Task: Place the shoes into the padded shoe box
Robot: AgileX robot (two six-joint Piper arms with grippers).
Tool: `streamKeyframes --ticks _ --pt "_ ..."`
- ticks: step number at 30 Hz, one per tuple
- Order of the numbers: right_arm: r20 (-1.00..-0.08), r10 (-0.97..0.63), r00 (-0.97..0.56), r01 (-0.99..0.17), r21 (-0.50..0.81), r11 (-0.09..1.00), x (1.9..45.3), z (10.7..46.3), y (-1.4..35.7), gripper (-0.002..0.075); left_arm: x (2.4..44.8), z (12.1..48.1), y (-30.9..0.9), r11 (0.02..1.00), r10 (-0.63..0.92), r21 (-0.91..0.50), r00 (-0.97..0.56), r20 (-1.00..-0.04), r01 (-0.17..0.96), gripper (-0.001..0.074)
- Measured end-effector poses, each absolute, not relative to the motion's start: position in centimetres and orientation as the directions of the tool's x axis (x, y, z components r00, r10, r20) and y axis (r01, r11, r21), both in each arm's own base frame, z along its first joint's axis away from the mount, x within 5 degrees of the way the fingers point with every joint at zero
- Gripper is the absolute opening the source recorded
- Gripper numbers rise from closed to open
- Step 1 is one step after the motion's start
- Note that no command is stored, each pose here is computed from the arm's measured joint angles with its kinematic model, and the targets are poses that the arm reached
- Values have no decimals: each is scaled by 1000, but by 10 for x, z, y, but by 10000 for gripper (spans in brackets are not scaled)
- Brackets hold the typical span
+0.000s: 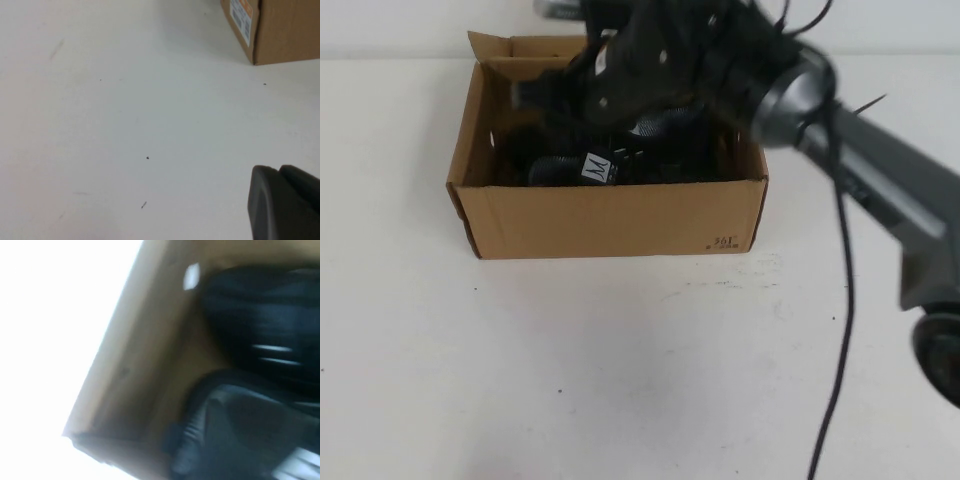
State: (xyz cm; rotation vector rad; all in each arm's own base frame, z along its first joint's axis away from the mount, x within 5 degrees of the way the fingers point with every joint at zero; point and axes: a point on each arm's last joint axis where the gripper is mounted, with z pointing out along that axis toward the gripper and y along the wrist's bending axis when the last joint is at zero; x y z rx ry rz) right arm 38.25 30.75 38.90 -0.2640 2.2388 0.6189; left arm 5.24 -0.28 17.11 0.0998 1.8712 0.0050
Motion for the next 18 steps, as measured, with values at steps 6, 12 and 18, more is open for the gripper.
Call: streamKeyframes --ticks 6,12,18 --pt "-712 -139 -688 -292 97 951 355 423 262 -7 52 171 -3 996 72 54 -295 -953 67 -4" --pt "-718 -211 -664 -332 31 943 331 449 243 -6 52 171 -3 996 72 54 -295 -953 67 -4" --pt "-708 -296 -641 -394 -27 919 296 464 221 -6 52 171 -3 996 72 54 -295 -953 67 -4"
